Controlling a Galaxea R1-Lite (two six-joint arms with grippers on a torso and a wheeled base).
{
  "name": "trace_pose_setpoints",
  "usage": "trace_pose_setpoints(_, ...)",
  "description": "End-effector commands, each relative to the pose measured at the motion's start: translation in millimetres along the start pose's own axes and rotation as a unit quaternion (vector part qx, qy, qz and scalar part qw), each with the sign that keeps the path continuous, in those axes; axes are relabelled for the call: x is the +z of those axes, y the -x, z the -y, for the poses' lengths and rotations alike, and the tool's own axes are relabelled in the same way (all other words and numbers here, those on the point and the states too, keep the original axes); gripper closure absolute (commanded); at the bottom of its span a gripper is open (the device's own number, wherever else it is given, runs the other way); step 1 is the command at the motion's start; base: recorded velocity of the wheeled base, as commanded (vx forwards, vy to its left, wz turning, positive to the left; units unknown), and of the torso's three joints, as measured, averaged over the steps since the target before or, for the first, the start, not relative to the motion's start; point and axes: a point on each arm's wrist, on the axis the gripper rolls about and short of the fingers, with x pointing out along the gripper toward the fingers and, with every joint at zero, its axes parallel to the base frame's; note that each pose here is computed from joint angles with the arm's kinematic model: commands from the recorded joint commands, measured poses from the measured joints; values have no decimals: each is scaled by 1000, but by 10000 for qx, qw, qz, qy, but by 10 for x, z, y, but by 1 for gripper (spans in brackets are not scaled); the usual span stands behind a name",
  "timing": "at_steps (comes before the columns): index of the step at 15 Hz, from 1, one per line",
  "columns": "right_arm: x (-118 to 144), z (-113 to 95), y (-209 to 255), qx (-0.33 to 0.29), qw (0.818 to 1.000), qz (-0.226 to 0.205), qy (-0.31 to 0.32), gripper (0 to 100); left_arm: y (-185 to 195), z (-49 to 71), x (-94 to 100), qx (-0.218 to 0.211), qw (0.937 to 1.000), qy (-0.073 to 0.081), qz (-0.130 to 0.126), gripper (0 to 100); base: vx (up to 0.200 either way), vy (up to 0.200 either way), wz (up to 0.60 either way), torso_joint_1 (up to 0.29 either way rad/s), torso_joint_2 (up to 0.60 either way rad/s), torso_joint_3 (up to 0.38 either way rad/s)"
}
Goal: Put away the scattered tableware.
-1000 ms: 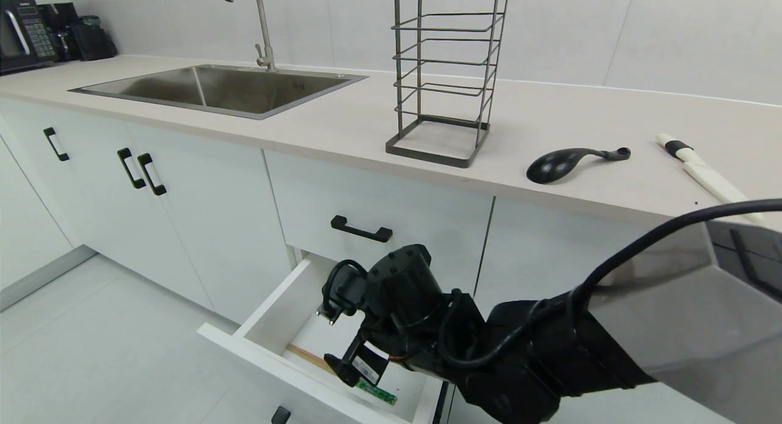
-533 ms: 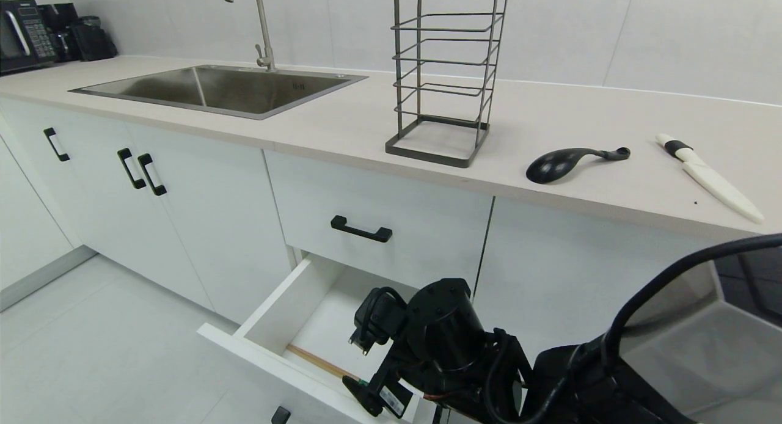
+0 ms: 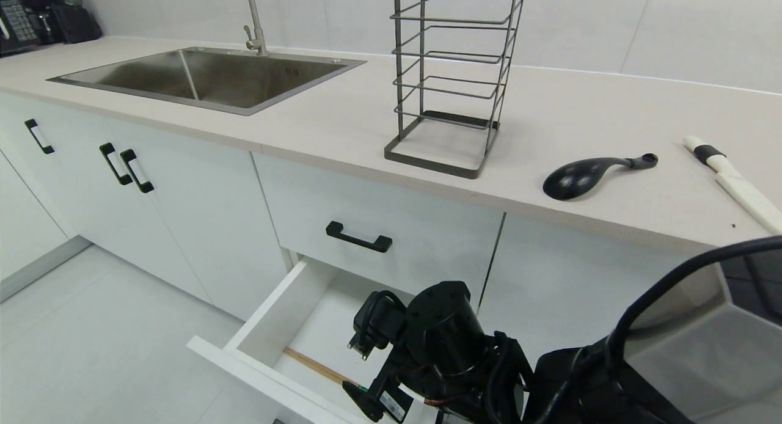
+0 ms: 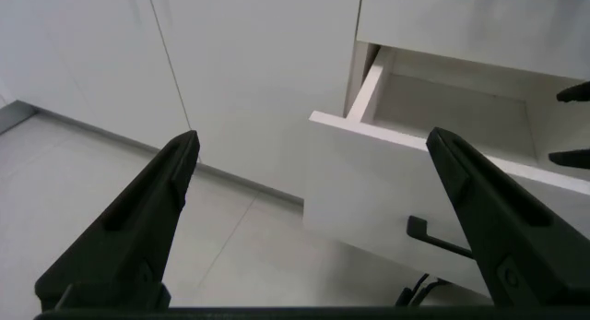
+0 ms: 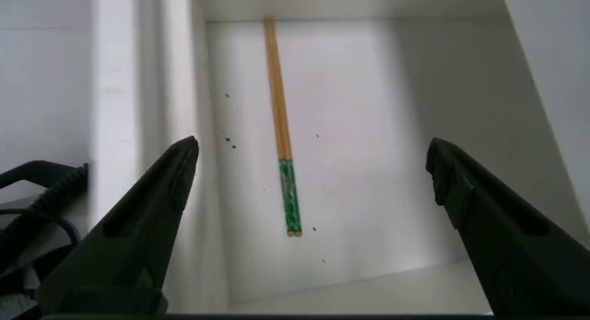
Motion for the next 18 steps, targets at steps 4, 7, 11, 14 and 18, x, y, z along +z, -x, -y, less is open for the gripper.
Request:
trace_pose_setpoints(4, 198, -74, 293, 148, 9998, -55, 115, 0, 0, 0, 2, 0, 10000, 1, 8, 0, 0, 0, 0, 196, -610, -195)
trace_pose_setpoints(7, 296, -95, 460, 243, 9991, -305, 185, 0, 0, 0, 2, 0, 10000, 1, 8, 0, 0, 0, 0, 243, -489, -207)
trace_pose_setpoints(11, 294, -84, 512, 259, 9988, -333, 229, 0, 0, 0, 2, 0, 10000, 1, 8, 0, 0, 0, 0, 135, -485, -220)
trace_pose_setpoints(14, 201, -81, 513, 262, 9983, -474, 214, 0, 0, 0, 2, 0, 10000, 1, 8, 0, 0, 0, 0, 390, -484, -242)
trace_pose_setpoints(18, 197, -62, 502, 236, 9984, -480, 165, 0, 0, 0, 2, 0, 10000, 1, 8, 0, 0, 0, 0, 290, -509, -245)
